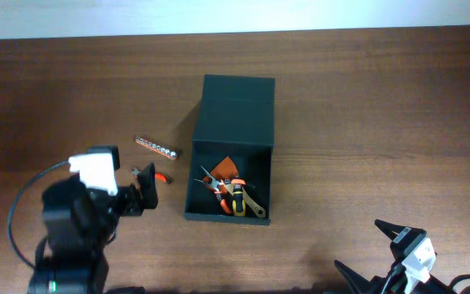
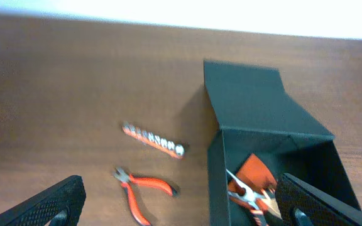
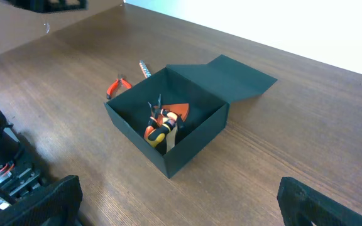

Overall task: Pack container
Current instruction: 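Move the left gripper down over the red-handled pliers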

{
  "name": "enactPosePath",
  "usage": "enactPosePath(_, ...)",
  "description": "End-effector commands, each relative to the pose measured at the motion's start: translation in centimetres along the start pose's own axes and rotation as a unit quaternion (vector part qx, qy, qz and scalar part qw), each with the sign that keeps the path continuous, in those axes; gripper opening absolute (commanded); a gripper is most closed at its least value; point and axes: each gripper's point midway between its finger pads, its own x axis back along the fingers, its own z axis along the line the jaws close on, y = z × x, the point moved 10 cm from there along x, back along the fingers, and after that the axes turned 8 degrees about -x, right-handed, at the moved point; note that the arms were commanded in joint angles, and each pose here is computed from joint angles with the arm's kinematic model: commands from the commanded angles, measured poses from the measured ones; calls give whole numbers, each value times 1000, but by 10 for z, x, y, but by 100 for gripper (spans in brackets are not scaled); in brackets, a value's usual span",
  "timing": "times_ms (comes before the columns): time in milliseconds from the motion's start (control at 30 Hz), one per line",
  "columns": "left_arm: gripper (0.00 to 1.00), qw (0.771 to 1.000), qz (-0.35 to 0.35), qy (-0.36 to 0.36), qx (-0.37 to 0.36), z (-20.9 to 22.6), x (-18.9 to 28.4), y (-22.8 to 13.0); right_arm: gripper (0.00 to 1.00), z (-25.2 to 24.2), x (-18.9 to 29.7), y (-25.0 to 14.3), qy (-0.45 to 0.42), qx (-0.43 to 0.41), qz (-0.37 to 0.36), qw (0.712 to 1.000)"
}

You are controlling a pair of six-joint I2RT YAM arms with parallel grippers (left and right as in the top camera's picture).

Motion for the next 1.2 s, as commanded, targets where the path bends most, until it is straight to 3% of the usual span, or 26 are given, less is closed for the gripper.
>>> enactPosePath(0,99,995,64,-3,82,4,-23,0,99,-1,0,0,-4,-5,-3,1000)
enactPosePath(133,99,961,164,59,216,15,-62,-17,99,-1,0,0,-4,-5,-3,1000)
enactPosePath(333,99,930,239,47,277,20,-102,-19,99,-1,0,0,-4,-5,-3,1000)
enactPosePath(700,99,871,354,37,338,38,-141,-49,99,-1,0,0,-4,-5,-3,1000)
enactPosePath(867,100,848,402,47,342,41,-156,-65,99,-1,0,0,-4,-5,-3,1000)
enactPosePath(967,93,832,433,60,341,43,-159,-70,99,-1,0,0,-4,-5,-3,1000)
enactPosePath(1167,92,801,491,101,326,48,-158,-71,99,-1,0,0,-4,-5,-3,1000)
